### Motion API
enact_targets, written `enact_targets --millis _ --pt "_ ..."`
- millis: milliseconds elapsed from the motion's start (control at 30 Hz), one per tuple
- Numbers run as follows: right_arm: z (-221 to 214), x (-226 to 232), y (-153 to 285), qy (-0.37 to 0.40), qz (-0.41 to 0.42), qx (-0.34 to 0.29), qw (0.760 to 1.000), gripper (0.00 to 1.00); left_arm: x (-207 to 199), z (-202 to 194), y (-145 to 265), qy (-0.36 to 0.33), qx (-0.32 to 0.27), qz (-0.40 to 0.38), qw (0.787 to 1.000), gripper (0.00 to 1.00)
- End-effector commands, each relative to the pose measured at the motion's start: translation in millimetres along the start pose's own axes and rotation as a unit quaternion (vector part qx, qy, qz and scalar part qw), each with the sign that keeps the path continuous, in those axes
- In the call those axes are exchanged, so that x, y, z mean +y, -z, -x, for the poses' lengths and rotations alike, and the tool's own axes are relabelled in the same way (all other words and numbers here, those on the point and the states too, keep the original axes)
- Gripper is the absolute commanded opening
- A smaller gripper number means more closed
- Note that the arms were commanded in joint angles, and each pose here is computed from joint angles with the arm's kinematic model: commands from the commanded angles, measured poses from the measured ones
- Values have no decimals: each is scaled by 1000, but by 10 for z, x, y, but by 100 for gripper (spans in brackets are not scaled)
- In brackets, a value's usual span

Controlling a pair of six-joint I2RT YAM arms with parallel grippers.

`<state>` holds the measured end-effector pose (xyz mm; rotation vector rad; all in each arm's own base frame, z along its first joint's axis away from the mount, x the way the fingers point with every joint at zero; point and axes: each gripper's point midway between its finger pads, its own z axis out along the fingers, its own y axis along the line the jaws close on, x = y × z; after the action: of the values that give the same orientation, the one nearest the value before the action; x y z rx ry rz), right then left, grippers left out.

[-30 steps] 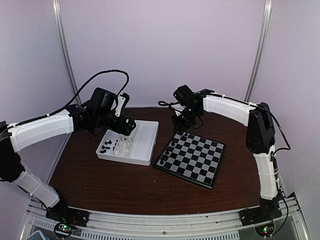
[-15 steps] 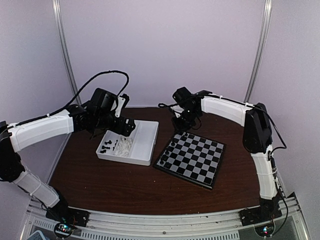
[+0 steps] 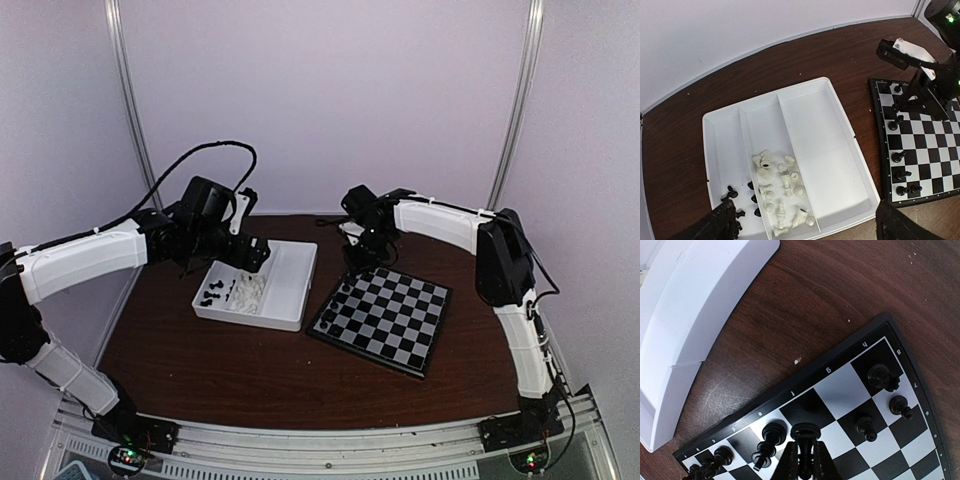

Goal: Set up the chess pieces on the board
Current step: Place the chess piece on the chessboard.

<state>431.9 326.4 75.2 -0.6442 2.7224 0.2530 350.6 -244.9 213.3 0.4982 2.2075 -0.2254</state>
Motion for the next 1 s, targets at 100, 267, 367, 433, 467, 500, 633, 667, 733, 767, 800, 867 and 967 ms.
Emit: enact_targets --millis 100,267,367,433,467,500,633,667,733,767,800,867,967 --pt "20 -72 -78 7 -16 6 1000 5 52 83 40 10 -8 6 1000 98" --pt "9 -73 -135 7 -17 10 1000 5 63 76 33 11 -5 7 1000 98" --pt "0 -77 -164 7 -17 13 1000 7 70 74 29 10 -3 9 1000 98" --pt "4 -83 -165 7 -18 13 1000 11 70 72 21 9 -1 10 1000 98" --pt "6 -77 -164 8 -18 13 1000 12 70 75 21 8 -1 10 1000 98" --pt "11 -74 -159 8 -18 12 1000 13 69 74 18 8 0 10 1000 98" --pt "47 -79 -123 8 -18 6 1000 18 66 70 4 7 3 10 1000 98" --pt "52 -79 -119 8 -19 5 1000 19 67 71 1 6 4 11 1000 98" --pt "73 -83 -99 9 -21 2 1000 20 62 79 -1 6 3 10 1000 98" --pt "80 -82 -90 10 -22 1 1000 21 62 75 -4 5 4 10 1000 98" --pt "87 -82 -79 10 -22 0 1000 21 62 77 -5 5 4 10 1000 98" --pt "97 -84 -67 10 -22 -2 1000 21 64 80 -6 5 4 11 1000 98" --pt "100 -77 -51 11 -21 -3 1000 20 64 81 -6 3 4 11 1000 98"
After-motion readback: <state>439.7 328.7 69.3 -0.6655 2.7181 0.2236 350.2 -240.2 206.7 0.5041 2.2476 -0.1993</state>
